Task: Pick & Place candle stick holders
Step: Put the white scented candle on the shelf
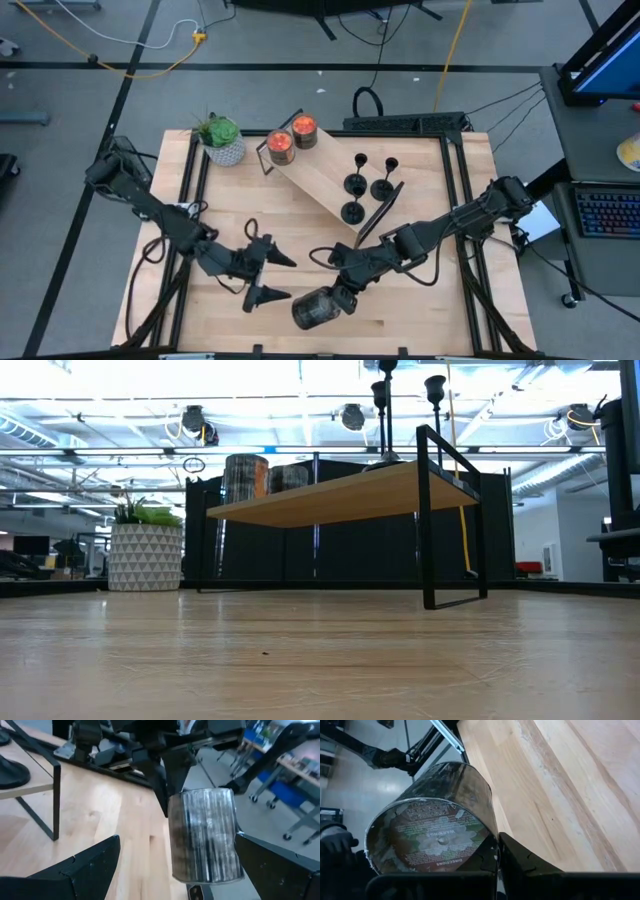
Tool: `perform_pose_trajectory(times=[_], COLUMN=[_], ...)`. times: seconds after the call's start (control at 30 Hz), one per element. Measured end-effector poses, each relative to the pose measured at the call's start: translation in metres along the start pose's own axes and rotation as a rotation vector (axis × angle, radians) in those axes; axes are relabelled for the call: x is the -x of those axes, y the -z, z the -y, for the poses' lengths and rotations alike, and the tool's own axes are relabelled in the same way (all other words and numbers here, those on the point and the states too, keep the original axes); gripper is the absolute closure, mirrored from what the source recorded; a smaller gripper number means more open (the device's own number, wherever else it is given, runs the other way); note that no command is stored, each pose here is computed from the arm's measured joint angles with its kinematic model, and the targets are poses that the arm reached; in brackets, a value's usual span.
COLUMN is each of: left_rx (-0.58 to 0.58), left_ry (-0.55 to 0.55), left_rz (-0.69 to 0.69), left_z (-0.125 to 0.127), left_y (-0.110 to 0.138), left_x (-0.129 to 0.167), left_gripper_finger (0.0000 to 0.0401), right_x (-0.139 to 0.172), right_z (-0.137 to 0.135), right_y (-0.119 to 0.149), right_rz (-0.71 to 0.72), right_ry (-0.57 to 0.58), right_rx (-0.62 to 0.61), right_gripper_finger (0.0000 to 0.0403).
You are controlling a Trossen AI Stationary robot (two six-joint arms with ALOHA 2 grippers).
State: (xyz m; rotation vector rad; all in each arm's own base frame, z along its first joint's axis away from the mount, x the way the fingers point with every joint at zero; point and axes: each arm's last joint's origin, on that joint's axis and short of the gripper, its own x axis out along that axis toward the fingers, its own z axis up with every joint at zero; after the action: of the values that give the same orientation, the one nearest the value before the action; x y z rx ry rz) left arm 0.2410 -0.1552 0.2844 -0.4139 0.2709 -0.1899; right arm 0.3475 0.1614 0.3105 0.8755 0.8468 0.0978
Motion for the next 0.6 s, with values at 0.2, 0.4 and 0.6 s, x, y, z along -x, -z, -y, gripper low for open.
perform_pose_trajectory(times=[0.2,0.4,0.6], left_rx=[0.021,0.037,0.036], left_ry=[0.046,0.104,0.166], left_rz=[-0.047,-0.133,-0.181], left_z=[-0.002,-0.001,0.004], left_y=[-0.013,-0.010,-0.017], left_x=[-0.004,-0.030,-0.059], left_gripper_finger=[0.0001,0.0001,0.0001], right_x=[0.000,0.000,0.001], right_z=[0.001,0.003,0.004], right_y=[-0.001,-0.004,-0.007], right_rz=[0.003,0.014,0.019], right_ry=[0.003,0.007,0.010], right_rx=[0.002,0.014,0.017], right_gripper_finger=[0.0403,0.0403,0.0403])
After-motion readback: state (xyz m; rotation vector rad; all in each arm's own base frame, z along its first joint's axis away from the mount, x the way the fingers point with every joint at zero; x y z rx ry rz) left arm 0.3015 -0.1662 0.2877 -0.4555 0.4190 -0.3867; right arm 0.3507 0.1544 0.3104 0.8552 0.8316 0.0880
